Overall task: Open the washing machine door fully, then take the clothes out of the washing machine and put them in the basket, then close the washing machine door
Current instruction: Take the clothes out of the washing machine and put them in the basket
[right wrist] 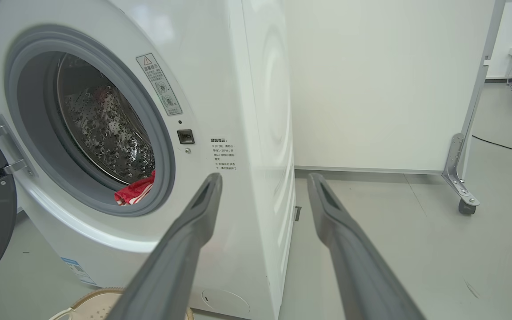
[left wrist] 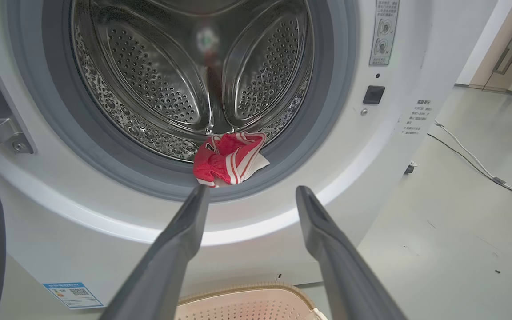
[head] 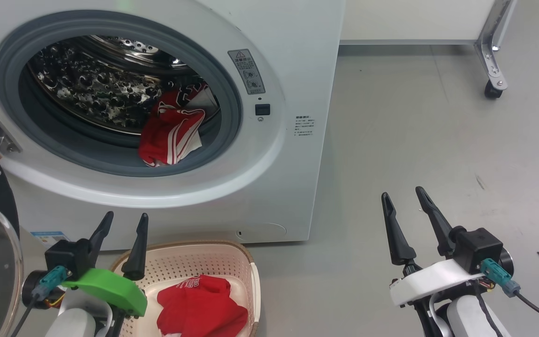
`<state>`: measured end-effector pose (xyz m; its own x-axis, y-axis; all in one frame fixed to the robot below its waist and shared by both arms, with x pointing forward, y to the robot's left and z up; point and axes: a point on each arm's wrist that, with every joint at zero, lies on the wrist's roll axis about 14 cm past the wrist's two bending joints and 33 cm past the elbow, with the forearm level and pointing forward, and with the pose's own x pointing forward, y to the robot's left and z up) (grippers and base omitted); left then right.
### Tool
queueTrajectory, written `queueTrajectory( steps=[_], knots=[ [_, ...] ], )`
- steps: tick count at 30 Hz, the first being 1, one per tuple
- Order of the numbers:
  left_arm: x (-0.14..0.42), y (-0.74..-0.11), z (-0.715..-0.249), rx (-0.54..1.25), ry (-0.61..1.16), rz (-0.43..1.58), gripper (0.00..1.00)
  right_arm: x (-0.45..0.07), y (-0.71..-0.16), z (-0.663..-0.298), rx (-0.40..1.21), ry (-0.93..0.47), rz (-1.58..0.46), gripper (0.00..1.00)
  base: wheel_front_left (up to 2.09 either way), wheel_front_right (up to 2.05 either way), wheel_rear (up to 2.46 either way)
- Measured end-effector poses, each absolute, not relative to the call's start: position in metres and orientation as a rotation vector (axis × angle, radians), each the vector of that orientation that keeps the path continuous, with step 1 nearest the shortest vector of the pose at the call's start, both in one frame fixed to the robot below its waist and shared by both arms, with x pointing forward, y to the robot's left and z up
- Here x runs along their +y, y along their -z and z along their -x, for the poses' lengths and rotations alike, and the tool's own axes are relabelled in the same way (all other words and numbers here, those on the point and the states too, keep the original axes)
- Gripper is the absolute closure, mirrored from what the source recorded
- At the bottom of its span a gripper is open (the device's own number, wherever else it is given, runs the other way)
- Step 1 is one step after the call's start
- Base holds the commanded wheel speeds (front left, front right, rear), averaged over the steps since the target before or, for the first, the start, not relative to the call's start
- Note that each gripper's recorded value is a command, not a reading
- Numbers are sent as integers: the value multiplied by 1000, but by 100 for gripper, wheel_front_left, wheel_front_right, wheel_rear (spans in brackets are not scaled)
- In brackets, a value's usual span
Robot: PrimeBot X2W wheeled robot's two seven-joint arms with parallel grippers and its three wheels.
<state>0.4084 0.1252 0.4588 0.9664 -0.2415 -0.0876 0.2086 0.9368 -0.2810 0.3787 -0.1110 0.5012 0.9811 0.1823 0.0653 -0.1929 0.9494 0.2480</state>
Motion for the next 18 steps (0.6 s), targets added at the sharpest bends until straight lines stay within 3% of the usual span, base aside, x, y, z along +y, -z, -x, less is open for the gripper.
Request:
queueTrajectory(
  steps=[18],
  knots=[
    [133, -472, -394, 66, 185, 279, 0, -115, -502, -367, -44, -178, -264, 0, 0, 0, 0]
  ],
)
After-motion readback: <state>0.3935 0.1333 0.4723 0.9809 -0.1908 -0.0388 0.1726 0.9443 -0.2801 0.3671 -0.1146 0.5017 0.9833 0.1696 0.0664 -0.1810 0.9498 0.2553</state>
